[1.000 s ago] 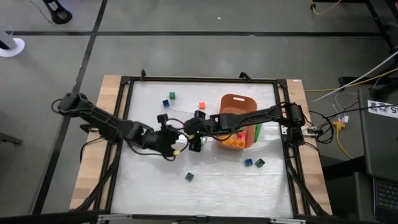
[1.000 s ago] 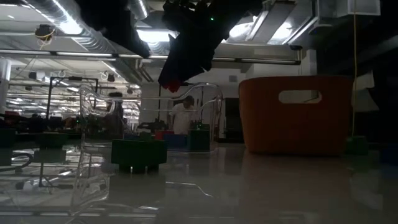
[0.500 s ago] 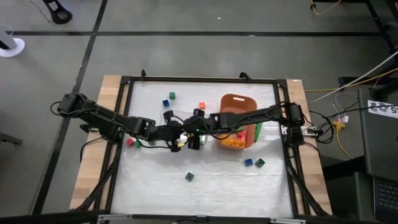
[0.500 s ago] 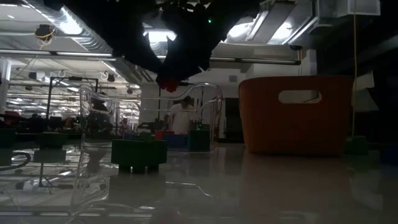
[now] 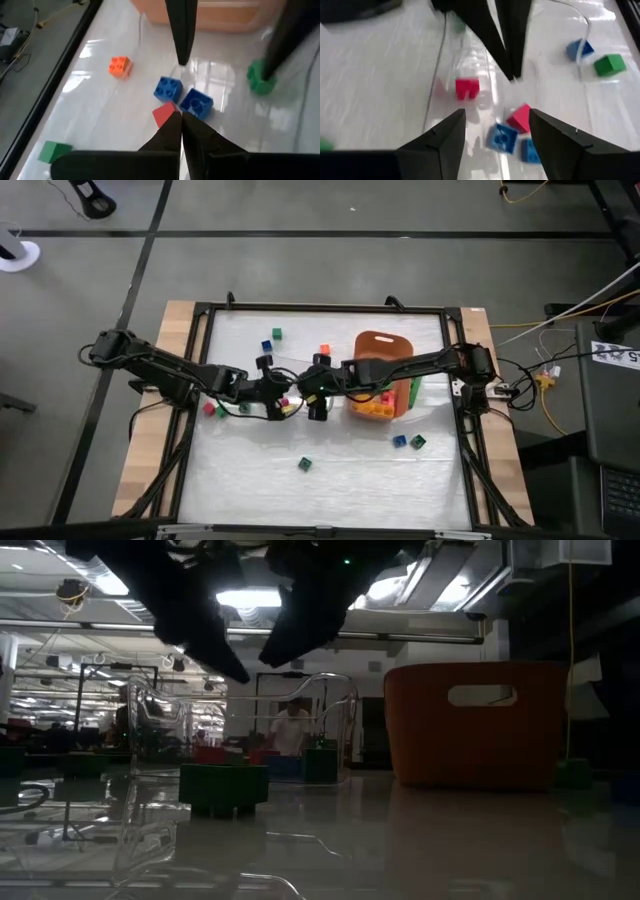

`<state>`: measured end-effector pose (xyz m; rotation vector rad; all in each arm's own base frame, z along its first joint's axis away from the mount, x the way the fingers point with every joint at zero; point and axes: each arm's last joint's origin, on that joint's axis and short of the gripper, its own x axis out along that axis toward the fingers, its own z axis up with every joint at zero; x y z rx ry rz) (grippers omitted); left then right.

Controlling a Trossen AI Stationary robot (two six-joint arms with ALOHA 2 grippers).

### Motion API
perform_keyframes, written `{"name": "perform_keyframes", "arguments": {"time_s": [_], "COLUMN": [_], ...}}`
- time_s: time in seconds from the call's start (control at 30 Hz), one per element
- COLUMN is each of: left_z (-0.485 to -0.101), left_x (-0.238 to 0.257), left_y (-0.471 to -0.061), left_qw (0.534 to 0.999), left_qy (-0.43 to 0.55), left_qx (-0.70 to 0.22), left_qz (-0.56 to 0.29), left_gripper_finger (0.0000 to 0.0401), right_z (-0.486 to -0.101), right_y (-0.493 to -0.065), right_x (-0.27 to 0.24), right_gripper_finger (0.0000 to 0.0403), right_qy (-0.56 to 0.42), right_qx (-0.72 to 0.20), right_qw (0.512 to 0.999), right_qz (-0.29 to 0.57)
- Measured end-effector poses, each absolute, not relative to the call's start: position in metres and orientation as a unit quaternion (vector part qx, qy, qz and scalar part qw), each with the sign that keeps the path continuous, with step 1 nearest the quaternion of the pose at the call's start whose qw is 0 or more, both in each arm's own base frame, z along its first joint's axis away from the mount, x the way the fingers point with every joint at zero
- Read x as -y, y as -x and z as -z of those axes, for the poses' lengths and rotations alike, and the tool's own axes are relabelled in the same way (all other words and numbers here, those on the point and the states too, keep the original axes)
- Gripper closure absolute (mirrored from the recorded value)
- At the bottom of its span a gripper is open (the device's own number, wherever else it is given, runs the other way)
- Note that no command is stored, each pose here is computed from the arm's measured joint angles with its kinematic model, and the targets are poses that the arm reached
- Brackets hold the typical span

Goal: Sort blocks by size
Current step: Put the small green game piece into the transparent bin

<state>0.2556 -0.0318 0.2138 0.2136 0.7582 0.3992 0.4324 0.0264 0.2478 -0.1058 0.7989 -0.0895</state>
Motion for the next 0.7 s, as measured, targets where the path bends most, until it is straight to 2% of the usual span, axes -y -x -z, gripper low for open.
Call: {"name": "perform_keyframes", "arguments": {"time_s": [0.13,0.33,0.53,0.7], "left_z": [-0.232,-0.262,-0.263,-0.255], "left_x": [0.035,0.037,0.033,0.031], "left_y": [-0.240,-0.195,-0.150,-0.135], "left_qw": [0.917,0.928,0.894,0.857], "left_qy": [-0.079,0.012,0.079,0.098], "left_qx": [-0.343,-0.334,-0.421,-0.489], "left_qz": [-0.188,-0.163,-0.129,-0.133], "left_gripper_finger": [0.0397,0.0400,0.0383,0.0333], "right_z": [-0.257,-0.269,-0.278,-0.287], "right_y": [-0.424,-0.413,-0.404,-0.393], "right_x": [-0.026,-0.033,-0.059,-0.086], "right_gripper_finger": [0.0187,0.0187,0.0187,0.0187], "right_qy": [0.054,0.059,0.071,0.085], "right_qx": [-0.400,-0.406,-0.404,-0.396], "right_qw": [0.914,0.911,0.912,0.914], "right_qz": [0.044,0.038,0.006,-0.026]}}
